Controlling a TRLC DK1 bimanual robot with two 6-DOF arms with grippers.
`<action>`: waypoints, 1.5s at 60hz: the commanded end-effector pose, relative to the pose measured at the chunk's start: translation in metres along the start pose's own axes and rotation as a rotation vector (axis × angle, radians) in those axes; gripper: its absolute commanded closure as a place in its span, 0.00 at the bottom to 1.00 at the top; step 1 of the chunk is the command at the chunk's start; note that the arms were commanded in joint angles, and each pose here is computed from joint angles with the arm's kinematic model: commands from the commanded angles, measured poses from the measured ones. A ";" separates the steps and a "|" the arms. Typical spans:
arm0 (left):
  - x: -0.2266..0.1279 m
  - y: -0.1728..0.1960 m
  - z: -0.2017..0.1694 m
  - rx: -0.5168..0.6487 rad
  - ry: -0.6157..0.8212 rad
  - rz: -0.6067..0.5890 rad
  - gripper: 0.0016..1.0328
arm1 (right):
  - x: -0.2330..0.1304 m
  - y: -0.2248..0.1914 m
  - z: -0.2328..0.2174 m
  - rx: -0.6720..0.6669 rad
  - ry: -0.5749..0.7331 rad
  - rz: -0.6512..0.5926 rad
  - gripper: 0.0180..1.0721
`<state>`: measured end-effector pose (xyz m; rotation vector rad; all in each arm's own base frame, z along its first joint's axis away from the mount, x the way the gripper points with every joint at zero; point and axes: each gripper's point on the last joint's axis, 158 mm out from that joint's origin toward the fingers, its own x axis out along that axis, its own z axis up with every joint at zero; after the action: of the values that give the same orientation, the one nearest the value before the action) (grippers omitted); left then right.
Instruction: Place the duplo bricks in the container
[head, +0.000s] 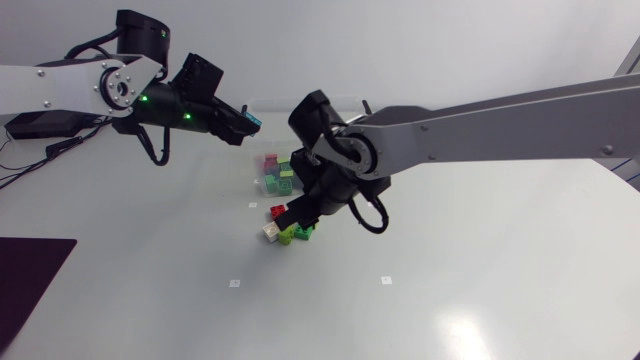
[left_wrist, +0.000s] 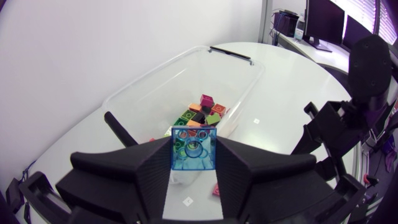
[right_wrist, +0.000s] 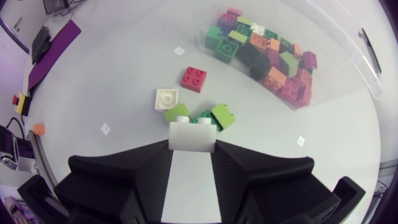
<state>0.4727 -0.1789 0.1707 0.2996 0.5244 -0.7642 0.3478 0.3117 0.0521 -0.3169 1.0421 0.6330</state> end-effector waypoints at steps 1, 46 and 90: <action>0.015 0.006 0.013 -0.027 -0.017 0.010 0.84 | -0.013 -0.011 -0.002 0.031 -0.004 -0.012 0.73; -0.030 0.002 0.006 0.017 -0.003 0.122 0.04 | -0.097 -0.074 0.097 0.138 -0.256 -0.033 0.73; -0.013 -0.089 -0.135 0.150 0.280 -0.099 0.05 | -0.039 -0.133 0.169 0.214 -0.337 -0.061 0.65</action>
<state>0.3655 -0.1716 0.0904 0.5110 0.6901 -0.8327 0.5236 0.2859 0.1709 -0.0741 0.7545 0.5112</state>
